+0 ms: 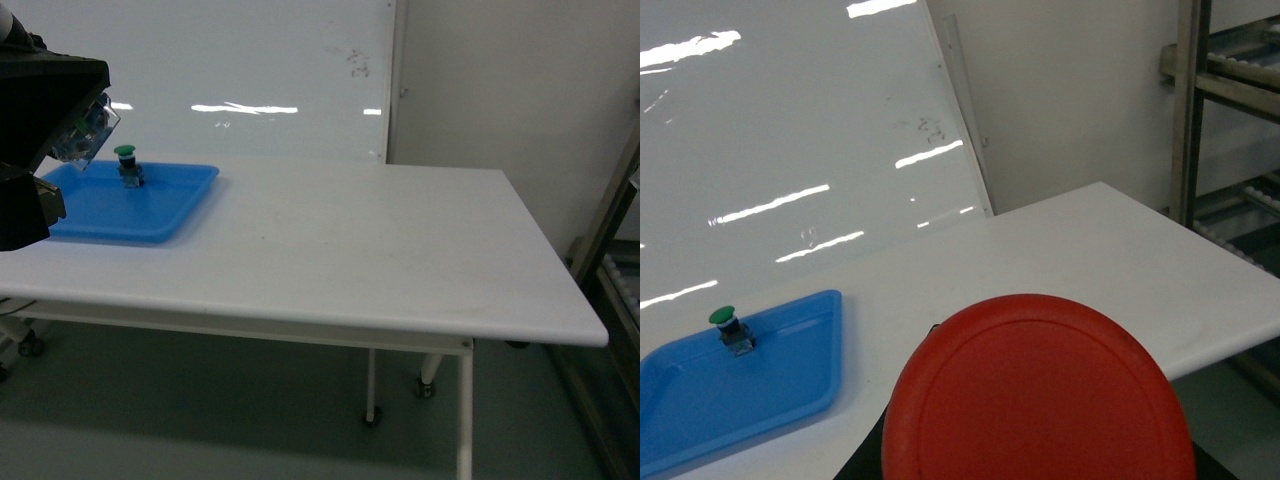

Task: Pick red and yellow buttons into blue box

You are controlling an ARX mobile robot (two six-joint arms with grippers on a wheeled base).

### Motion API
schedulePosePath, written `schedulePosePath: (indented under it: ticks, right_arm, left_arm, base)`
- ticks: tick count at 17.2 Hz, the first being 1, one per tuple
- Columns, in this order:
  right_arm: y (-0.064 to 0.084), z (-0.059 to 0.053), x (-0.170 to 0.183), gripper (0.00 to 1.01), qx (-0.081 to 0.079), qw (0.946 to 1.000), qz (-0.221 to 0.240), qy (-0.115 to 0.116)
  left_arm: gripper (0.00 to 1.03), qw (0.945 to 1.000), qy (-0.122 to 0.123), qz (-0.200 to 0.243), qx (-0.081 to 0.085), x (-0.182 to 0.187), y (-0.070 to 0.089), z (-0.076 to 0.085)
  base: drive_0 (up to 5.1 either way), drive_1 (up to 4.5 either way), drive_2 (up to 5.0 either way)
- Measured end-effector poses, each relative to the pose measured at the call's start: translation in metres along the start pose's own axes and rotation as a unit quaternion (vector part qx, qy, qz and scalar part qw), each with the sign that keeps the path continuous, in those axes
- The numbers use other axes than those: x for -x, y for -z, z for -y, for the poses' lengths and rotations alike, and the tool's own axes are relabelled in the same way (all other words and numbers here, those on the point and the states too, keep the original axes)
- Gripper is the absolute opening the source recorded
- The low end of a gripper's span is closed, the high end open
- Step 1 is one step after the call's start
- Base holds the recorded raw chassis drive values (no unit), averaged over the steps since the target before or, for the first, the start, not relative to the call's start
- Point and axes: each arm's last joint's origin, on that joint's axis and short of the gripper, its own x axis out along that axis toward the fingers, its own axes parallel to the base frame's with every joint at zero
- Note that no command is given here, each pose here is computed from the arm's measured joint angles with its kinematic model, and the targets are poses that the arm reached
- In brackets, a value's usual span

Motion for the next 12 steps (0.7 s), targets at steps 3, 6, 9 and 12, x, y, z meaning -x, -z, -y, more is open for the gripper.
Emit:
schedulePosePath:
  ticks: [3,6,9,12]
  right_arm:
    - [0.0001,0.0000,0.0000,0.26,0.000,1.0000,-0.001,0.000]
    - [0.0001,-0.0001,0.0000,0.26,0.000,1.0000,0.000,0.000]
    - [0.0001,0.0000,-0.0001,0.26,0.000,1.0000,0.000,0.000]
    - [0.0002,0.0000,-0.0001,0.26,0.000,1.0000,-0.001,0.000]
  left_arm:
    - [0.24,1.0000,0.000,-0.001,0.000,0.0000,0.0003,0.0001]
    - [0.24,1.0000,0.000,-0.002,0.000,0.0000,0.0005,0.0001]
    - [0.24,1.0000,0.001,-0.002,0.000,0.0000,0.0005,0.0001]
    - [0.24,1.0000,0.000,-0.001,0.000,0.0000,0.0004,0.0001]
  base:
    - [4.8,-3.51,-0.8]
    - [4.9,-3.02,-1.3]
    - [4.9,-3.02,-1.3]
    - [4.9,-3.02,-1.3]
